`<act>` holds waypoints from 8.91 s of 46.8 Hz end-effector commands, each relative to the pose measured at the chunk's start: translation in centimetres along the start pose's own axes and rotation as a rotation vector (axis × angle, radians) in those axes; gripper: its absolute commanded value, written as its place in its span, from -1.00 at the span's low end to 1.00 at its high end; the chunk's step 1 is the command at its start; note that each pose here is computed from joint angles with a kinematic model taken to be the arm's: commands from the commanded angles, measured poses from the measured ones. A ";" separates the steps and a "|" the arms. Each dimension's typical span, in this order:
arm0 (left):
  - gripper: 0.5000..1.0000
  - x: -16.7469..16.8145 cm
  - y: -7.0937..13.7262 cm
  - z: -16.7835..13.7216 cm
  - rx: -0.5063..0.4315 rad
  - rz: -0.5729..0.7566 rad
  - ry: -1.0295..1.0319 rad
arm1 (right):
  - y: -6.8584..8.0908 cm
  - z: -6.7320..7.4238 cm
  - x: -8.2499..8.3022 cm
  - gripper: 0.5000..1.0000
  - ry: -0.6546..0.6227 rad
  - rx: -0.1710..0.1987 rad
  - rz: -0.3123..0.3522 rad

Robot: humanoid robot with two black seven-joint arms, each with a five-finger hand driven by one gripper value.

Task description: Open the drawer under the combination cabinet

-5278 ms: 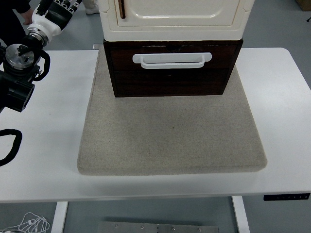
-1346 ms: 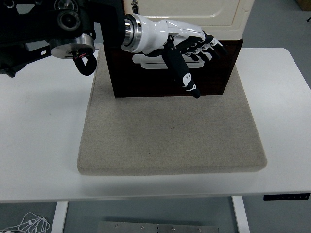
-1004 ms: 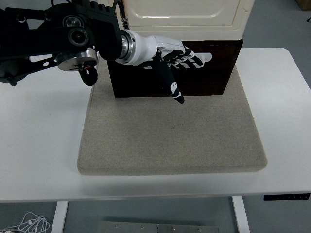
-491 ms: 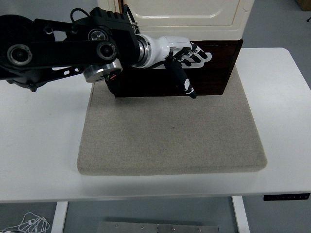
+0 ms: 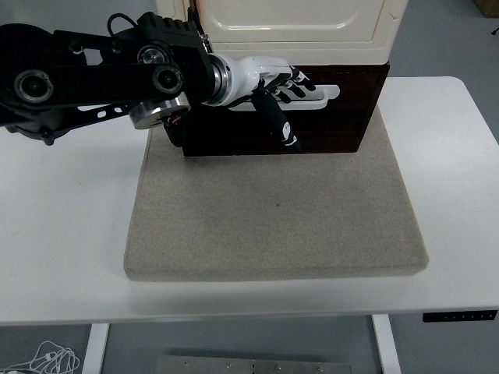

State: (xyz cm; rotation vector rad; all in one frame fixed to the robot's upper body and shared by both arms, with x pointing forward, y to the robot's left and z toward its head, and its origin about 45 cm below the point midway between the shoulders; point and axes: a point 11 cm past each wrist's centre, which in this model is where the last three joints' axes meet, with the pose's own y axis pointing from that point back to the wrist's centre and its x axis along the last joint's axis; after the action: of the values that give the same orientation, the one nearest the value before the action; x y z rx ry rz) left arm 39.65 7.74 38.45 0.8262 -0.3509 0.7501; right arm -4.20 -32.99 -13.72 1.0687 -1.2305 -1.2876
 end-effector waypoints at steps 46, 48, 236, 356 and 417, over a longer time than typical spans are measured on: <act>1.00 1.5 -0.1 -0.4 0.013 0.013 0.007 | 0.0 0.0 0.0 0.70 0.000 0.000 0.002; 1.00 1.7 -0.2 -0.5 0.017 0.017 0.008 | 0.0 0.0 0.0 0.70 -0.001 0.000 0.000; 1.00 -0.2 2.2 0.9 -0.059 -0.465 -0.262 | 0.0 0.0 0.0 0.70 0.000 0.000 0.000; 1.00 28.6 7.4 -20.2 -0.712 0.691 1.487 | 0.0 0.0 0.0 0.70 -0.001 0.000 0.000; 1.00 14.7 -3.7 -26.9 -0.527 0.480 1.701 | 0.0 0.4 0.0 0.70 -0.001 -0.006 0.000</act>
State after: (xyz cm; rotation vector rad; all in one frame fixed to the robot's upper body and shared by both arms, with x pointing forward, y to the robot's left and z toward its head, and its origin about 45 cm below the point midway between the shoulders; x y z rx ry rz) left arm 52.45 34.11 27.49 -0.5424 0.7781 1.4625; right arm -4.58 -32.98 -13.71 1.0638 -1.2257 -1.2904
